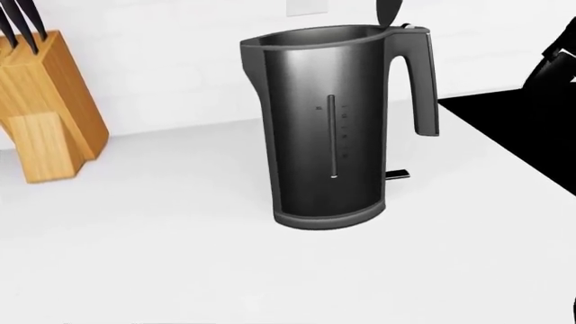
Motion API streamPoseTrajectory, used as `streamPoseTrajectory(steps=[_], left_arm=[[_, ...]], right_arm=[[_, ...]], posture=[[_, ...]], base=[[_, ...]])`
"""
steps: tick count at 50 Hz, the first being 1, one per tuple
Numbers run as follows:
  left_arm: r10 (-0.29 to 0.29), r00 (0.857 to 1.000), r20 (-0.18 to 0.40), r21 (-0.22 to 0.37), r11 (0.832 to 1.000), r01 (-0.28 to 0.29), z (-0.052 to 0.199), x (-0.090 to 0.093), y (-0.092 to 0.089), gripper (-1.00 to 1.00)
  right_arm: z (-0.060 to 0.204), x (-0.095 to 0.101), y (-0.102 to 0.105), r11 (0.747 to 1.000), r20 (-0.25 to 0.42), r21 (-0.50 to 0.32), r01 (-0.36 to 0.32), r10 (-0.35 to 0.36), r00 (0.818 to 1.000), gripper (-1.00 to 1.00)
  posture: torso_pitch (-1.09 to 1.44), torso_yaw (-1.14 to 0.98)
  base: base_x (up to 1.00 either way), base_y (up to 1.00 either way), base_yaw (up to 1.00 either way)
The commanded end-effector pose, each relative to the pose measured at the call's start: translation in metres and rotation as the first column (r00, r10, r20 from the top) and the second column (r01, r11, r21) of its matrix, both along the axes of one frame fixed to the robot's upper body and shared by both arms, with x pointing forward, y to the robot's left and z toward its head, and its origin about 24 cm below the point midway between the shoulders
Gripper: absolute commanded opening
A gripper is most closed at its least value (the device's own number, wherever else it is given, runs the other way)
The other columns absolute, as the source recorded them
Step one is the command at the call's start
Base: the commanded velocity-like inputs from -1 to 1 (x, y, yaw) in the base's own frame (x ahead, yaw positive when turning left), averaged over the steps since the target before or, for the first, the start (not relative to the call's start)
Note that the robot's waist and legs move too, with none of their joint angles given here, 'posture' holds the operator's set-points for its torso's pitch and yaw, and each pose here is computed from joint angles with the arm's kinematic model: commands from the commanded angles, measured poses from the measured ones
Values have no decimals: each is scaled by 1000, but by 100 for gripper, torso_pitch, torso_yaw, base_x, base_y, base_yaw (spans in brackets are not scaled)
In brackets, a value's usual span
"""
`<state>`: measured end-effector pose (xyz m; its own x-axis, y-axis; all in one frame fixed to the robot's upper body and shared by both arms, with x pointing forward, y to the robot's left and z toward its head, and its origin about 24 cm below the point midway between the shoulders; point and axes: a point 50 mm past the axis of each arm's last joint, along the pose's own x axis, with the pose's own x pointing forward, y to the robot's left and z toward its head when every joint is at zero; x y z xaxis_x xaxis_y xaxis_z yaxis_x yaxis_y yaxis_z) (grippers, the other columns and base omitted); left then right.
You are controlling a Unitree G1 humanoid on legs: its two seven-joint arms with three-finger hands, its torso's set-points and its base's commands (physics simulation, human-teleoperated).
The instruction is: Close the lid of the electric kettle.
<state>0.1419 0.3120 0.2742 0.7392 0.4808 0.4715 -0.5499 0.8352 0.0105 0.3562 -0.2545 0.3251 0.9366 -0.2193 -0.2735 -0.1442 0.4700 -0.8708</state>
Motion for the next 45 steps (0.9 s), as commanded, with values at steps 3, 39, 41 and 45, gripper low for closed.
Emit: streamPoseTrajectory(steps=[3, 39, 41, 45], left_arm=[[-7, 999, 37, 34, 999, 5, 8, -1, -3, 100], [-12, 999, 32, 31, 999, 11, 5, 1, -4, 100], [-11, 999, 33, 31, 999, 10, 5, 1, -4, 100], [-13, 999, 33, 31, 999, 12, 5, 2, -5, 100]], right_arm=[[20, 0, 5, 998, 67, -56, -4, 7, 998, 96], [39, 29, 38, 972, -13, -229, -60, 59, 998, 96], [41, 31, 40, 971, -9, -230, -60, 59, 998, 96], [45, 33, 43, 968, -9, -243, -62, 62, 998, 96]], posture=[[-58, 0], [-58, 0], [-58, 0], [-58, 0]], base=[[0, 0, 0], [0, 0, 0], [0, 0, 0], [0, 0, 0]])
